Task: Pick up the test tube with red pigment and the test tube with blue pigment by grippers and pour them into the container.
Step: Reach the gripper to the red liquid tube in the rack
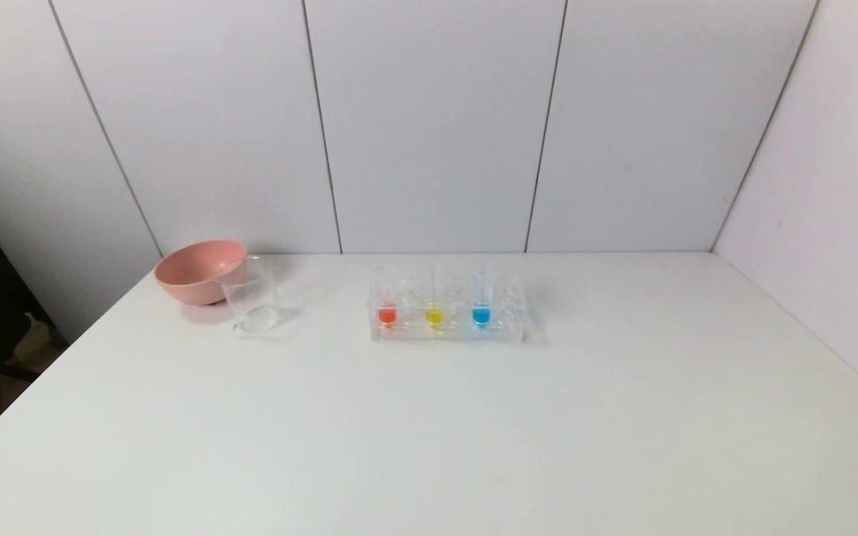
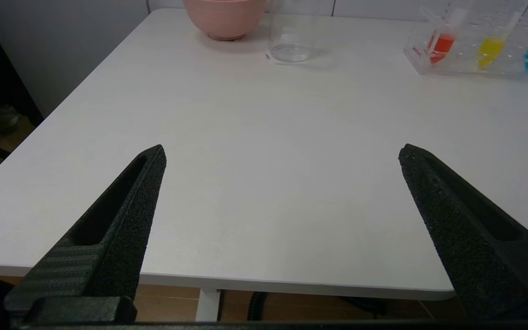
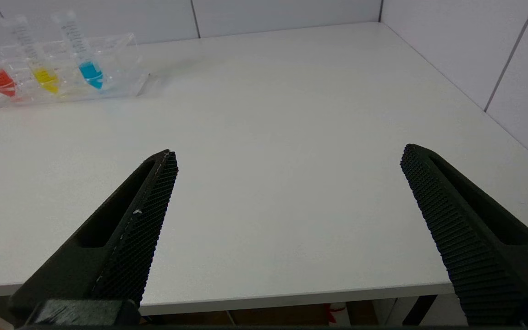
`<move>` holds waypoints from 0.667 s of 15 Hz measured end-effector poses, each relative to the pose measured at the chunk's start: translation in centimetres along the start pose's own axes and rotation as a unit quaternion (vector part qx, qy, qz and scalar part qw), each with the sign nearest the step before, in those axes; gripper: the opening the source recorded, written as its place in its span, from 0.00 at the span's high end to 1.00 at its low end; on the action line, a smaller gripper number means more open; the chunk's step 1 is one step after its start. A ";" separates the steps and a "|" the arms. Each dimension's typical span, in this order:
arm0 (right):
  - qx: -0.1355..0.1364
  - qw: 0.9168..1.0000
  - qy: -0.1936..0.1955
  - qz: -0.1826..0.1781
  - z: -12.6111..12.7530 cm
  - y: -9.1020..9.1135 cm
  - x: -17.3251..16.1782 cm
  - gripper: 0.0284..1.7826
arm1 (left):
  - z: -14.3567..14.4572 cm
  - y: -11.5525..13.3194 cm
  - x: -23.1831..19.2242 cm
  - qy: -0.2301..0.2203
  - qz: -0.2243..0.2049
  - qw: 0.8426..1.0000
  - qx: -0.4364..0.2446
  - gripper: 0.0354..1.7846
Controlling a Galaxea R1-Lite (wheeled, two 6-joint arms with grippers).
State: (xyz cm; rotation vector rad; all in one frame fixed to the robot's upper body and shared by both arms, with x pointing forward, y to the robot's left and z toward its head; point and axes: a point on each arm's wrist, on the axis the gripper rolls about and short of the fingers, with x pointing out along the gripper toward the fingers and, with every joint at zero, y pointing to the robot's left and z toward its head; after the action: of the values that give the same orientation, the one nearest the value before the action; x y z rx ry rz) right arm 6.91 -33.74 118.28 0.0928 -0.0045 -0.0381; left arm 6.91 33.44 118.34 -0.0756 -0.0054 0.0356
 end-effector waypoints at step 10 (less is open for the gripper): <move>0.000 1.000 0.000 0.000 0.0 0.0 0.0 0.00 | 0.0 0.0 0.0 -0.001 0.001 1.000 -0.007 0.01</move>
State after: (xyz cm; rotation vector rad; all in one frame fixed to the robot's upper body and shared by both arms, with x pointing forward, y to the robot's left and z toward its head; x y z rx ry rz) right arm 6.91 -33.73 118.28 0.0932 -0.0045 -0.0377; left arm 6.90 33.44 118.36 -0.0895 -0.0082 0.0367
